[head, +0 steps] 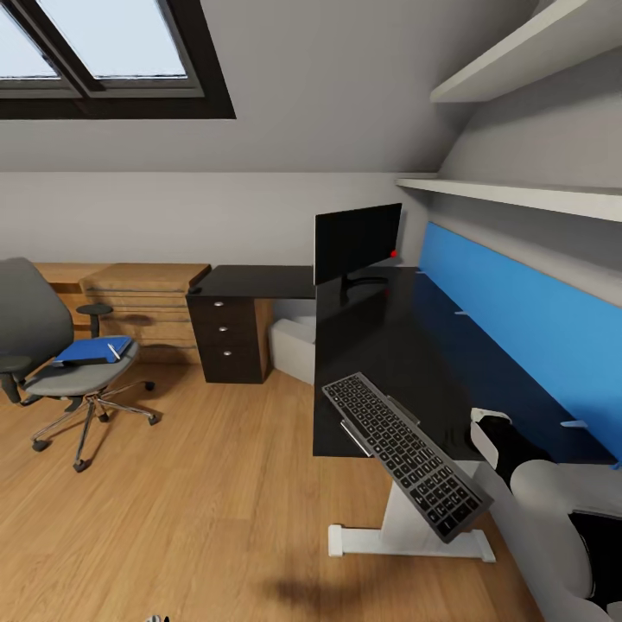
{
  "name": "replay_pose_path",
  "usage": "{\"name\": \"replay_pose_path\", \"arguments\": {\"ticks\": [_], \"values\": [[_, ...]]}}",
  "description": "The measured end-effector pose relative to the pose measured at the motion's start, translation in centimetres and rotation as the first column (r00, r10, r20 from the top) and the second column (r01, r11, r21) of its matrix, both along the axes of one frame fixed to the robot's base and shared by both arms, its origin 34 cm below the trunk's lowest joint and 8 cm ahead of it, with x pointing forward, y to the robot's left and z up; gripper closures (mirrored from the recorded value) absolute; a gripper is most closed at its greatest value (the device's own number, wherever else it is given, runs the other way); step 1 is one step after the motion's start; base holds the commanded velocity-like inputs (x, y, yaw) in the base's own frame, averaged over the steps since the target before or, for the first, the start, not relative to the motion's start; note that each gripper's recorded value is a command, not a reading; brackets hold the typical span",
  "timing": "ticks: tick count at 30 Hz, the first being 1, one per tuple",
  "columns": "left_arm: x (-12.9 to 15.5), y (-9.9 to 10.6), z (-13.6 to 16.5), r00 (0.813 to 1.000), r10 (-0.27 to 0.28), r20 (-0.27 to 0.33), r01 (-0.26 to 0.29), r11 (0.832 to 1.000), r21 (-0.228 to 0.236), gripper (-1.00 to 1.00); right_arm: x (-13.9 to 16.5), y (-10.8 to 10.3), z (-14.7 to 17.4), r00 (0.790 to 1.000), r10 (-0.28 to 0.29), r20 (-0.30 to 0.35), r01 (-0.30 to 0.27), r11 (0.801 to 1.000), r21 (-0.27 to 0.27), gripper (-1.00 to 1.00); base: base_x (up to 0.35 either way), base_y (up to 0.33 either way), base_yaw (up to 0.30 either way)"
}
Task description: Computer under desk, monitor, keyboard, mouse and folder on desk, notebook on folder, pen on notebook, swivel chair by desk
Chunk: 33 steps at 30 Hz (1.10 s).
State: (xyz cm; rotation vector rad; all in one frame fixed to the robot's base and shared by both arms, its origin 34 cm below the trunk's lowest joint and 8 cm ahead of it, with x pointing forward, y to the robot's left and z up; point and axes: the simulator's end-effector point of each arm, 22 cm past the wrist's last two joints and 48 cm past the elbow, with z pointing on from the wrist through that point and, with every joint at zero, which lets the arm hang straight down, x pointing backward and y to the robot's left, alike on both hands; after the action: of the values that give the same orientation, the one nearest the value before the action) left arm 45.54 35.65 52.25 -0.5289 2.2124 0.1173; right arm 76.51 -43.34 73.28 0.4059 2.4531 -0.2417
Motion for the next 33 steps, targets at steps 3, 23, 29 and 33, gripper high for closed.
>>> {"name": "replay_pose_path", "arguments": {"ticks": [3,23,29,33], "values": [[0.0,0.0,0.0,1.0,0.0,0.0,0.0,1.0,0.0,-1.0,0.0,0.0,0.0,1.0,0.0,0.0,0.0,1.0,0.0,-1.0,-0.003,0.003,0.0],[-0.01,-0.01,-0.01,1.0,0.0,0.0,0.0,1.0,0.0,-1.0,0.02,0.01,0.02,1.0,0.003,-0.001,-0.003,1.0,-0.006,-1.0,-0.057,0.052,0.0],[0.0,-0.07,-0.01,1.0,0.0,0.0,0.0,1.0,-0.001,-1.0,0.02,0.0,0.02,1.0,0.003,-0.001,-0.003,1.0,-0.006,-1.0,-0.001,0.001,0.0],[0.0,-0.1,-0.01,1.0,0.0,0.0,0.0,1.0,-0.001,-1.0,0.02,0.0,0.02,1.0,0.003,-0.001,-0.003,1.0,-0.007,-1.0,0.0,0.0,0.0]]}}
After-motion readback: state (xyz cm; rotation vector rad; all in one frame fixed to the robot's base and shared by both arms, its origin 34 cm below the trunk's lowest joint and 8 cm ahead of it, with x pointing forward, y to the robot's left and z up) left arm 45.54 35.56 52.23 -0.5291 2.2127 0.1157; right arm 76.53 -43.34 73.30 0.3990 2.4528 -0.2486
